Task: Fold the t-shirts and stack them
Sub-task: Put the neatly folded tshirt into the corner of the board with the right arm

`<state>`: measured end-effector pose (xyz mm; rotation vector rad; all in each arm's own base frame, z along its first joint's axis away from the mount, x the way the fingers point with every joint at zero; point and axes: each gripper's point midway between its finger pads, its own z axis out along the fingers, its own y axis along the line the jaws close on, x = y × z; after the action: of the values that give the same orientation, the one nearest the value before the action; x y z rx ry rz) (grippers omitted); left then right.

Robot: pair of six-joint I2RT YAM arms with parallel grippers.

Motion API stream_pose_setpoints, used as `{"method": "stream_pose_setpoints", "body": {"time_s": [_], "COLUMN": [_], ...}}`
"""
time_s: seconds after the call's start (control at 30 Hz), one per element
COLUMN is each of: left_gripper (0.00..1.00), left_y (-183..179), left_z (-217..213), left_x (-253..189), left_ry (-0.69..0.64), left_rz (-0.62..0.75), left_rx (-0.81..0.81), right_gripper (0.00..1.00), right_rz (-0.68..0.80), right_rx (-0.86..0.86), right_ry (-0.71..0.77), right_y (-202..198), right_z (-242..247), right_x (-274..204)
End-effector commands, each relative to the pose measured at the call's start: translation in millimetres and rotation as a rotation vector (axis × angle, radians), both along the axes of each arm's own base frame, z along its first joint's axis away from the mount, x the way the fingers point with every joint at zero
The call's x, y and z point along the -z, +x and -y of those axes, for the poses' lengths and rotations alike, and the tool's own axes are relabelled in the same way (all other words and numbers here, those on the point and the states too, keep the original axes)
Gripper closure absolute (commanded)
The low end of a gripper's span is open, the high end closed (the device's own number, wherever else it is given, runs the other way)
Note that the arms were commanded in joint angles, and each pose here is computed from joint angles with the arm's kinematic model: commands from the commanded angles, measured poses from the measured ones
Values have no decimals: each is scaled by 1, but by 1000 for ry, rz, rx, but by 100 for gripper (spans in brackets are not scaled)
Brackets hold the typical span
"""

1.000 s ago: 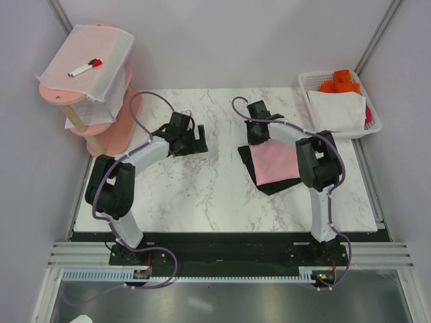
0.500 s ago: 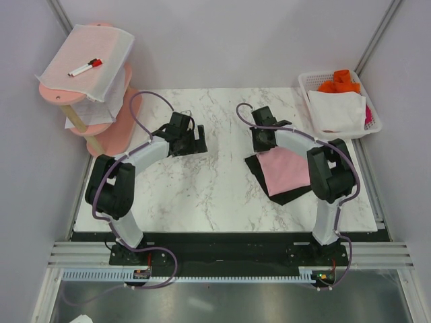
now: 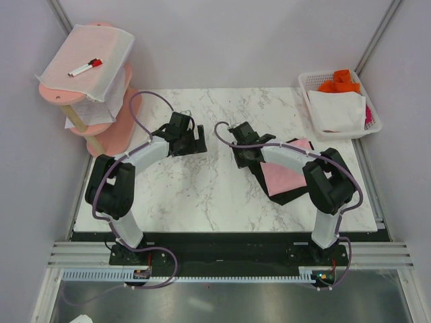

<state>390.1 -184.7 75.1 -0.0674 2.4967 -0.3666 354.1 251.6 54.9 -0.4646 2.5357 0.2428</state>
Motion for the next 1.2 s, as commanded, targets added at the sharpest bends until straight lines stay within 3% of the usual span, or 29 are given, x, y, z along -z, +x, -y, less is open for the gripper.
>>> {"method": "stream_pose_setpoints", "body": {"time_s": [0.0,0.63,1.17], "left_gripper": [0,0,0], "left_y": [2,-1,0], "left_z": [-6,-10,-5], "left_x": [-3,1,5], "left_ry": [33,41,26], "left_rz": [21,12,-2], "left_rx": [8,0,7], "right_gripper": [100,100,100], "right_rz": [-24,-112,-186], "right_rx": [6,200,543], "right_ry": [5,-241,-365], "right_y": [-9,-18,-24], "right_z": [1,63,198], "right_x": [9,58,64]}}
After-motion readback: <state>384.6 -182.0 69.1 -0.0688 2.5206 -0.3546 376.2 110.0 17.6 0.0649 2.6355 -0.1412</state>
